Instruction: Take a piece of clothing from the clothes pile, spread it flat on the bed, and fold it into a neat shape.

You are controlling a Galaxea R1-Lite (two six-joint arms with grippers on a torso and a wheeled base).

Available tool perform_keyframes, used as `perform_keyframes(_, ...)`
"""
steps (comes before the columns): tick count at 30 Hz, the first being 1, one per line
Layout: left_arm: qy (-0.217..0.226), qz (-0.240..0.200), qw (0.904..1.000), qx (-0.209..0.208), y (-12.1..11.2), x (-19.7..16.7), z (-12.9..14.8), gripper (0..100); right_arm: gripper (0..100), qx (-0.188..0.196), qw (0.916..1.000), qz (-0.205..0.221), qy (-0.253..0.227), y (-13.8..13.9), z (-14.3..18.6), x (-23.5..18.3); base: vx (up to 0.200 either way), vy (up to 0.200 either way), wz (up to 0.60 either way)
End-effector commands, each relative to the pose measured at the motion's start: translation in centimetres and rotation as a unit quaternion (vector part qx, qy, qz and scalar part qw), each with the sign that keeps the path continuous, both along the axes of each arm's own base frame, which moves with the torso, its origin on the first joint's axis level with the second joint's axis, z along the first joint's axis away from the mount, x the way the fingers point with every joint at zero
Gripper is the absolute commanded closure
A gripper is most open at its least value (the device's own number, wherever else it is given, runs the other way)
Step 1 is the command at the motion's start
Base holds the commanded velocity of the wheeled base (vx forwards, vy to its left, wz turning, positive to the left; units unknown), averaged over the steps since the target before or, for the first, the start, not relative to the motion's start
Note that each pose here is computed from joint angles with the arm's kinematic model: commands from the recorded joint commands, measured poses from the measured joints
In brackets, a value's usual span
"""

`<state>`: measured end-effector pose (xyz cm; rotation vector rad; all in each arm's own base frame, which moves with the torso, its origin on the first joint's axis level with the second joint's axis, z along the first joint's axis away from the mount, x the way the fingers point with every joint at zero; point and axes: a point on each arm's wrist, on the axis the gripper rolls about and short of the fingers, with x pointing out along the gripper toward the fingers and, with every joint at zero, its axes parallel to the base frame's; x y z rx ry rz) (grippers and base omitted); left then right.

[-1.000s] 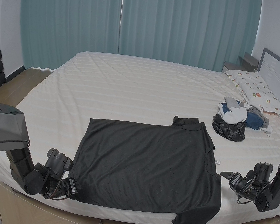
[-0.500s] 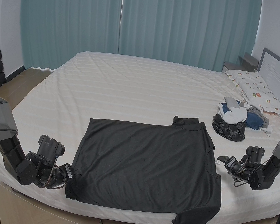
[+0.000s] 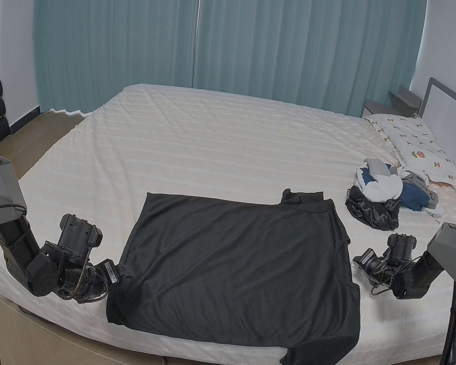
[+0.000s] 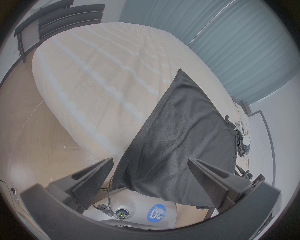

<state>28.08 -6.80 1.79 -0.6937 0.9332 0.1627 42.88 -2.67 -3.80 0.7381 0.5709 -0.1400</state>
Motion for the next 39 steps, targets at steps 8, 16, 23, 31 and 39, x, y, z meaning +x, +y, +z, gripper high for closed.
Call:
perform_keyframes(8, 0.003, 0.002, 1.0, 0.0, 0.1, 0.1, -0.2, 0, 100, 0.006, 0.9999, -0.005, -0.009, -0.1, 0.0, 0.3, 0.0, 0.0, 0.0)
perform_keyframes(16, 0.007, 0.002, 1.0, 0.001, 0.1, 0.1, -0.5, 0, 100, 0.007, 0.9992, -0.015, -0.036, -0.3, 2.8, 0.2, 0.0, 0.0, 0.0)
perform_keyframes(23, 0.012, 0.003, 0.9999, 0.003, 0.1, 0.2, -0.8, 0, 100, -0.021, 0.9984, -0.011, -0.051, -0.3, 4.8, 0.1, 0.0, 0.0, 0.0)
perform_keyframes(31, 0.012, 0.003, 0.9999, 0.003, 0.1, 0.2, -0.8, 0, 100, -0.08, 0.9959, -0.007, -0.043, -0.4, 4.7, 0.0, 0.0, 0.0, 0.0)
perform_keyframes(39, 0.02, 0.003, 0.9998, 0.004, 0.1, 0.2, -1.3, 0, 100, -0.112, 0.9924, 0.001, -0.051, -0.4, 5.1, 0.3, 0.0, 0.0, 0.0)
